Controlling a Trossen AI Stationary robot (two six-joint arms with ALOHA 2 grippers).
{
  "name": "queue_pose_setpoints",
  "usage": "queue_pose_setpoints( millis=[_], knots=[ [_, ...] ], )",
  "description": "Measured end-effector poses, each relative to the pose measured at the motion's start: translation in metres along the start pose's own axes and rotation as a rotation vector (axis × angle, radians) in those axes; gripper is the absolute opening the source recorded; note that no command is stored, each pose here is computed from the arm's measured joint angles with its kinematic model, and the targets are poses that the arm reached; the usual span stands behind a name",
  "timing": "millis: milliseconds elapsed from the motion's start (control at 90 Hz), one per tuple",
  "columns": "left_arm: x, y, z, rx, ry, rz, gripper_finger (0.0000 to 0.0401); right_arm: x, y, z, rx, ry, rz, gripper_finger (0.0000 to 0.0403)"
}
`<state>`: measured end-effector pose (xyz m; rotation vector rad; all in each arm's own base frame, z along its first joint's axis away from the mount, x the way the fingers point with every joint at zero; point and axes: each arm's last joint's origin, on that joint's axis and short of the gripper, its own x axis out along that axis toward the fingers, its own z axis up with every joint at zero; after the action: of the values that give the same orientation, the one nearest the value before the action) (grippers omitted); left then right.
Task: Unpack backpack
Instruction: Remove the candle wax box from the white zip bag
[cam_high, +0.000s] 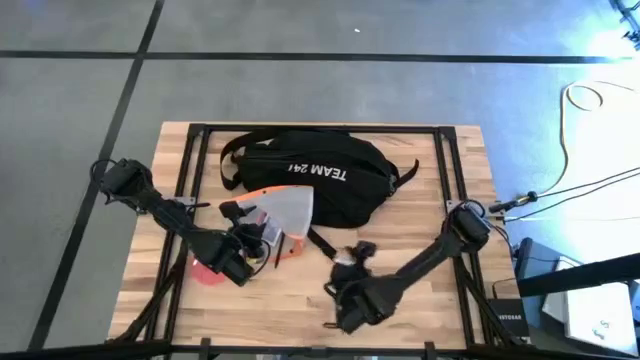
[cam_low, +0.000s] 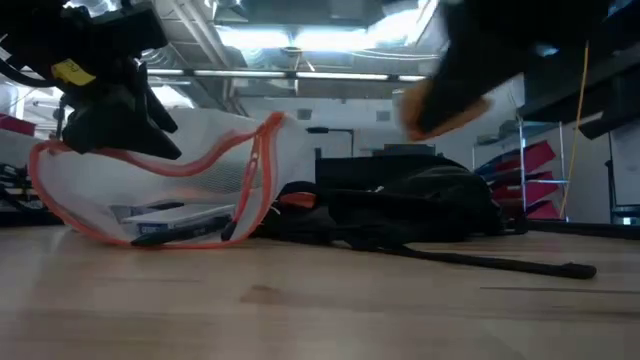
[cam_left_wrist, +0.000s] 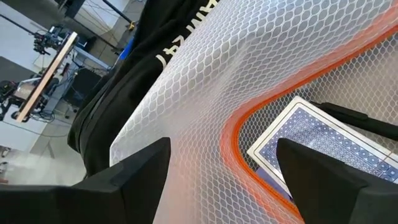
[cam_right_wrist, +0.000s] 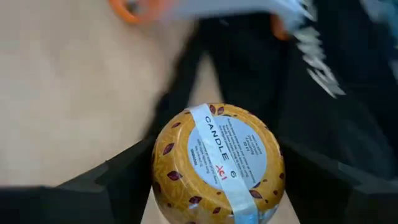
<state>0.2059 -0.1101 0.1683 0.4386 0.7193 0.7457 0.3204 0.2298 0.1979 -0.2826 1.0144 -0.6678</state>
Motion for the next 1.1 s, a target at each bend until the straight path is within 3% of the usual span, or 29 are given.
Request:
queue_pose_setpoints(
  millis=[144, 422, 656, 767, 1100],
  knots=[
    [0.0, 0.0, 0.0, 0.0, 0.0, -0.001, 0.0281, -0.021, -0.01, -0.023, 0.099, -0.037, -0.134, 0.0289],
    [0.0, 0.0, 0.0, 0.002, 0.0, -0.001, 0.0281, -0.025, -0.028, -0.071, 0.305, -0.191, -0.157, 0.0289],
    [0.0, 0.0, 0.0, 0.007, 0.0, 0.0, 0.0281, -0.005, -0.054, -0.131, 0.653, -0.281, -0.094, 0.0289],
    [0.0, 0.0, 0.0, 0.005, -0.003, 0.002, 0.0281, 0.011, -0.062, -0.148, 0.765, -0.201, -0.06, 0.0289],
    [0.0, 0.0, 0.001, 0.002, -0.008, 0.006, 0.0281, 0.065, -0.075, -0.174, 0.853, -0.136, -0.098, 0.0289]
  ],
)
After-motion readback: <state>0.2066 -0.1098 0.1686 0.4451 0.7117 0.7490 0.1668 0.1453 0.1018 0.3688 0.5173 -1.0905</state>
